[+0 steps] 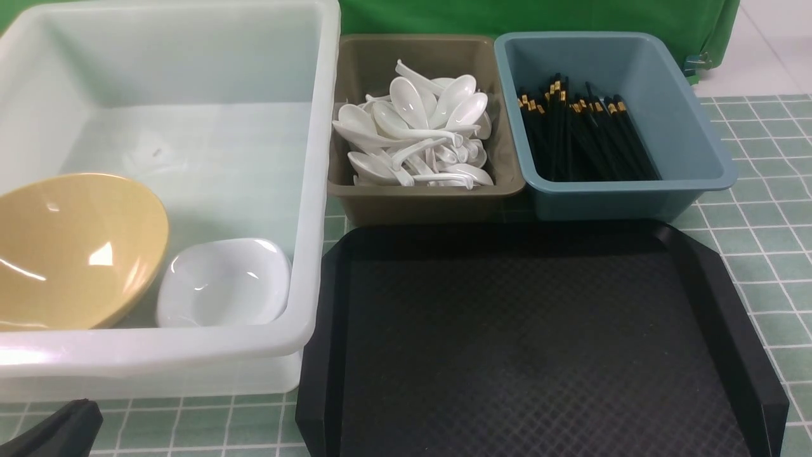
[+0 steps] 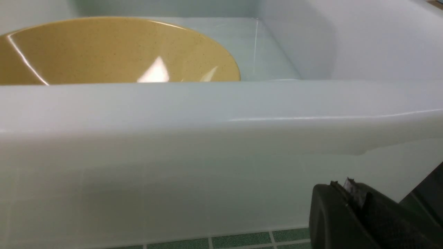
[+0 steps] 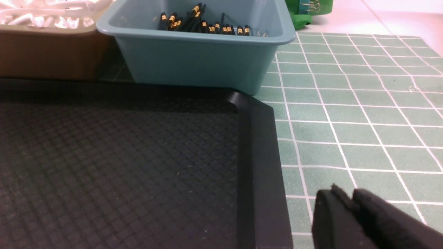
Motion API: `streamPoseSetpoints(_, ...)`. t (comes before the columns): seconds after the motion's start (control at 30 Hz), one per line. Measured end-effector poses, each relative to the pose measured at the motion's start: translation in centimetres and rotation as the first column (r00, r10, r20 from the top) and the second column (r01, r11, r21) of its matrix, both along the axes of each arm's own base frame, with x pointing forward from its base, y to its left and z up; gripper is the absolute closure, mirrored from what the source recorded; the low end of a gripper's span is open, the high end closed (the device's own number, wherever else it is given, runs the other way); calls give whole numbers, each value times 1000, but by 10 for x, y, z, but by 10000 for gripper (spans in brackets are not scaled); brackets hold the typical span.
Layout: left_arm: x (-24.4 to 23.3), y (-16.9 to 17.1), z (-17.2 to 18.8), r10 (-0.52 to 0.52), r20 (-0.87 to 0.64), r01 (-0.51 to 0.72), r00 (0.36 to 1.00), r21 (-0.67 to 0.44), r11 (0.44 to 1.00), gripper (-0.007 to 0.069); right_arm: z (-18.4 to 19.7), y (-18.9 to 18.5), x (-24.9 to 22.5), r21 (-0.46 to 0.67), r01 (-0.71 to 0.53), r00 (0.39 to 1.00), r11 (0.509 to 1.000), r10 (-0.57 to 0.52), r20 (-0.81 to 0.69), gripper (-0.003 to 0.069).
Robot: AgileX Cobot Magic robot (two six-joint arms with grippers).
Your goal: On blue table put chopsticks spoon bowls plates into blue grey white boxes.
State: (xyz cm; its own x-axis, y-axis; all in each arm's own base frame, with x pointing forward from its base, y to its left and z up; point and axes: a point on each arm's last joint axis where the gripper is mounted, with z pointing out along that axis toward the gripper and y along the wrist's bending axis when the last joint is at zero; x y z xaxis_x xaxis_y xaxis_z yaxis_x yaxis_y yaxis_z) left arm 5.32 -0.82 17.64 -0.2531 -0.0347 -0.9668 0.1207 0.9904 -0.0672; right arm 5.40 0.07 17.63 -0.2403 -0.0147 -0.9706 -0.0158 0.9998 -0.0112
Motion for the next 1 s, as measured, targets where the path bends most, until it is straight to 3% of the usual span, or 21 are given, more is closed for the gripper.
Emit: streamPoseSetpoints(1.0,0,0,0,-2,1,2,1000,5,1000,623,0,0,0,0,1,1000,1000,-1,0,510)
